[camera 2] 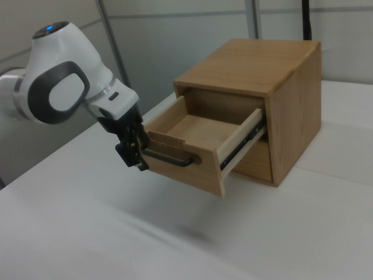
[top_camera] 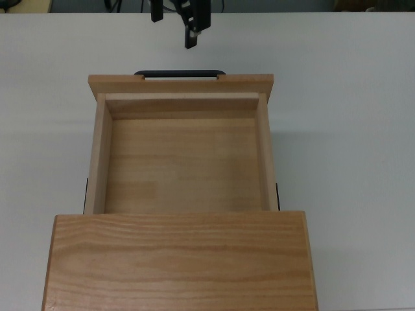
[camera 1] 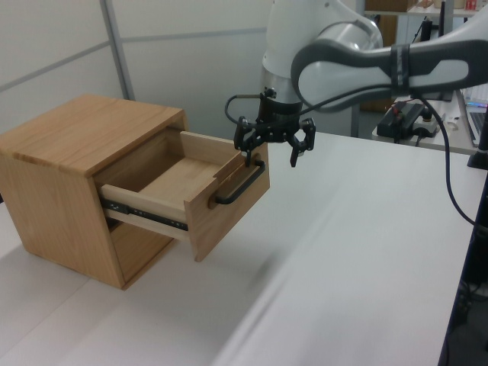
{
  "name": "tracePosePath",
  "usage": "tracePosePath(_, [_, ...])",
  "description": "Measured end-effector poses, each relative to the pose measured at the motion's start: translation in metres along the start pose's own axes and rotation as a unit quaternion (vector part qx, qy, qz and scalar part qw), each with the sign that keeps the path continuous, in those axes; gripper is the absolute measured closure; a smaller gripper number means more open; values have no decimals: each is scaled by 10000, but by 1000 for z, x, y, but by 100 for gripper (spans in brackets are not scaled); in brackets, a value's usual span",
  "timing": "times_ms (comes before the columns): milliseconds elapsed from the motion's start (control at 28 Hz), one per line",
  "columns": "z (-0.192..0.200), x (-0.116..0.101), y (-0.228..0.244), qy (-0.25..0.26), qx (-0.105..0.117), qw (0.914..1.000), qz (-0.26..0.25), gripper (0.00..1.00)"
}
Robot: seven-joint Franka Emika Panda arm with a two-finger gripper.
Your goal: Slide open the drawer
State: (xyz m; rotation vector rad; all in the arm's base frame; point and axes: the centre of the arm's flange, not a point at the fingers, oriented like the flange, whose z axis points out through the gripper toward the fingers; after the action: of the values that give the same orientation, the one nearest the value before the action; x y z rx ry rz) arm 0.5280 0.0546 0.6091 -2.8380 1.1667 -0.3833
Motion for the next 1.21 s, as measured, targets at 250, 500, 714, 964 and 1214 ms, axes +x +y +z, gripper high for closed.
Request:
tracePosePath(250, [1, -21, -5, -410, -218, 9802, -1922, 0])
tracePosePath(500, [3, -24, -5, -532, -218, 9426, -3289, 0])
tracePosePath(714, [1, -21, 3, -797, -313, 9107, -4042, 0])
tracePosePath(964, [-4, -15, 8, -832, -297, 8945, -4383, 0])
tracePosePath(1214, [-4, -11, 11, -832, -300, 8922, -4428, 0])
